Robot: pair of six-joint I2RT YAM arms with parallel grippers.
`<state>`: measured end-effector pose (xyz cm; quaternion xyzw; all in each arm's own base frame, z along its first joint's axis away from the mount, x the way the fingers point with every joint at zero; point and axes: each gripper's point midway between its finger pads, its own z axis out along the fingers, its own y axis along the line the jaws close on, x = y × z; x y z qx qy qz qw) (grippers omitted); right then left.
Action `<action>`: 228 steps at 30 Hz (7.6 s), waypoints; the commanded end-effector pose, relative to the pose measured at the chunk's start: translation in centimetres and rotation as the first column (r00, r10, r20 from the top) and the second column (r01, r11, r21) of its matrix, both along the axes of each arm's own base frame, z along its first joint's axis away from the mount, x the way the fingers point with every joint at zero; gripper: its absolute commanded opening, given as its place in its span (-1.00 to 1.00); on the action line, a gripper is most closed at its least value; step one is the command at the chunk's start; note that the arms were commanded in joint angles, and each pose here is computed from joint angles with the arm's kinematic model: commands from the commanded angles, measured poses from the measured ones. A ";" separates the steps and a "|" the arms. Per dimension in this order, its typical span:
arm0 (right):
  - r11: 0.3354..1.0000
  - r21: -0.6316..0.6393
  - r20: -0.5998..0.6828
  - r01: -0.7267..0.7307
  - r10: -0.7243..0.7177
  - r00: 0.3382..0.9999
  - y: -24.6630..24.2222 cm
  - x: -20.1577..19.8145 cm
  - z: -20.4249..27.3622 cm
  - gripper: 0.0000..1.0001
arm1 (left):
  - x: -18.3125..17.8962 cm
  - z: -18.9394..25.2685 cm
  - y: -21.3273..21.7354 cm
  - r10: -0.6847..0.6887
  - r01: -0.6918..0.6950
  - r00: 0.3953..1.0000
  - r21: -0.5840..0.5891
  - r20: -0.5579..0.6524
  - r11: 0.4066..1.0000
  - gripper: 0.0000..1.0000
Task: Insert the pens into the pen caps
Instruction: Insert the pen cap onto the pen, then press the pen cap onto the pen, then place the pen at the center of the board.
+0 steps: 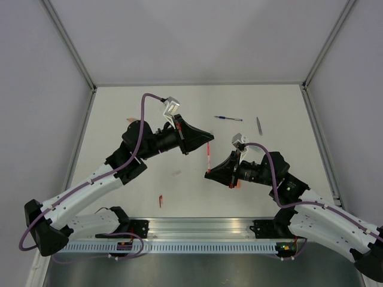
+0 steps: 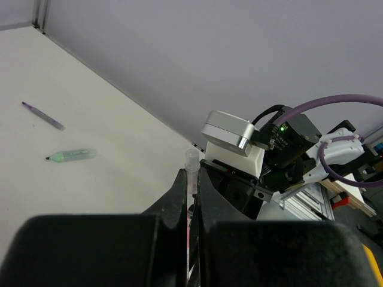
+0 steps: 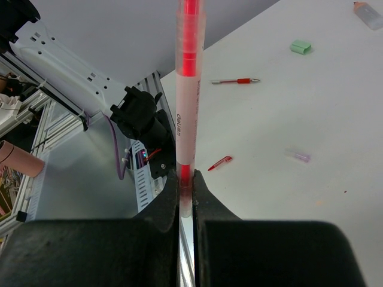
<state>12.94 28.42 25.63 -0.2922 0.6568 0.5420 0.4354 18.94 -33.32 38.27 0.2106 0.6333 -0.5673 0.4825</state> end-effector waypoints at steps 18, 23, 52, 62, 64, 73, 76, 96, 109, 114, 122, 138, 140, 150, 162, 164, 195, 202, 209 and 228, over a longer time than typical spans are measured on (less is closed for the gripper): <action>0.999 0.022 0.042 0.024 -0.025 0.999 -0.1 0.4 1.4 -1.00 | 0.5 1.3 1.2 0.054 -0.056 0.995 0.022 0.088 0.998 -0.95; 1.000 0.015 0.035 0.018 -0.019 0.999 0.0 0.4 1.2 -1.00 | 0.5 2.1 1.4 0.069 -0.070 0.993 0.005 0.095 0.998 -0.95; 0.999 0.012 0.038 0.040 -0.040 0.998 -0.2 0.7 1.2 -1.00 | 0.6 1.1 1.7 0.082 -0.085 0.993 0.029 0.089 0.996 -0.95; 0.999 0.012 0.038 0.046 -0.046 0.998 -0.2 0.7 1.2 -1.00 | 0.6 0.1 1.6 0.073 -0.078 0.994 0.047 0.086 0.996 -0.95; 0.999 0.010 0.037 0.048 -0.048 0.998 -0.3 0.8 1.2 -1.00 | 0.7 -0.1 1.6 0.079 -0.084 0.993 0.055 0.085 0.995 -0.95; 0.999 0.014 0.042 0.050 -0.051 0.998 -0.3 0.7 1.3 -1.00 | 0.9 -0.6 1.5 0.083 -0.089 0.993 0.066 0.081 0.994 -0.95; 0.998 0.013 0.042 0.061 -0.062 0.997 -0.4 0.9 1.3 -1.00 | 0.8 -1.0 1.5 0.072 -0.078 0.995 0.071 0.075 0.994 -0.95; 0.994 0.003 0.035 0.110 -0.110 0.993 -0.8 1.6 1.0 -1.00 | -1.7 -4.2 0.6 -0.068 0.067 0.998 0.083 0.014 0.994 -0.95; 0.992 -0.010 0.035 0.122 -0.122 0.992 -0.8 1.9 0.7 -1.00 | -1.8 -6.0 0.8 -0.076 0.073 0.997 0.116 0.017 0.991 -0.82; 0.996 -0.007 0.034 0.087 -0.087 0.996 -0.5 1.3 0.8 -1.00 | -2.1 -5.0 1.2 -0.066 0.063 0.997 0.094 0.031 0.994 -0.25; 1.000 0.006 0.029 0.028 -0.028 0.999 0.0 0.5 1.0 -1.00 | -0.1 -3.2 1.8 0.052 -0.056 0.997 0.076 0.048 0.996 0.03; 1.000 0.001 0.015 0.013 -0.013 1.000 0.2 0.4 0.7 -1.00 | 0.5 -1.4 0.6 0.036 -0.039 0.998 0.050 0.059 0.998 0.00; 1.000 0.002 0.018 0.014 -0.014 1.000 0.2 0.4 0.7 -1.00 | 0.3 -1.9 0.4 0.016 -0.019 0.998 0.061 0.053 0.998 -0.20; 0.988 0.030 0.040 0.151 -0.152 0.988 -0.9 2.3 2.2 -1.00 | -1.7 -6.1 0.0 -0.092 0.096 0.995 0.087 -0.041 0.992 -0.95; 0.923 0.122 0.080 0.366 -0.376 0.923 -2.6 6.0 8.4 -1.00 | -4.4 -9.4 -0.3 -0.227 0.232 0.963 0.018 -0.143 0.973 -0.95; 0.912 0.132 0.089 0.389 -0.402 0.912 -2.7 6.5 9.1 -1.00 | -4.8 -9.6 -0.3 -0.241 0.245 0.957 0.004 -0.159 0.970 -0.95; 0.866 0.293 0.230 0.405 -0.475 0.850 -3.0 8.6 17.4 -1.00 | -5.3 -13.2 -0.3 -0.274 0.285 0.950 0.065 -0.147 0.956 -0.95; 0.907 0.178 0.251 0.383 -0.418 0.873 -1.5 9.3 15.5 -1.00 | -4.1 -12.9 0.2 -0.206 0.217 0.969 0.074 -0.135 0.973 -0.95; 0.971 0.030 0.195 0.239 -0.240 0.951 0.4 7.3 7.8 -1.00 | 0.2 -6.3 3.9 -0.003 0.000 0.995 -0.032 -0.096 0.999 -0.79; 0.782 -0.436 -0.282 0.445 -0.589 0.758 0.0 15.1 -12.5 -1.00 | 6.0 -11.0 13.1 0.485 -0.477 0.869 0.089 -0.098 0.874 0.85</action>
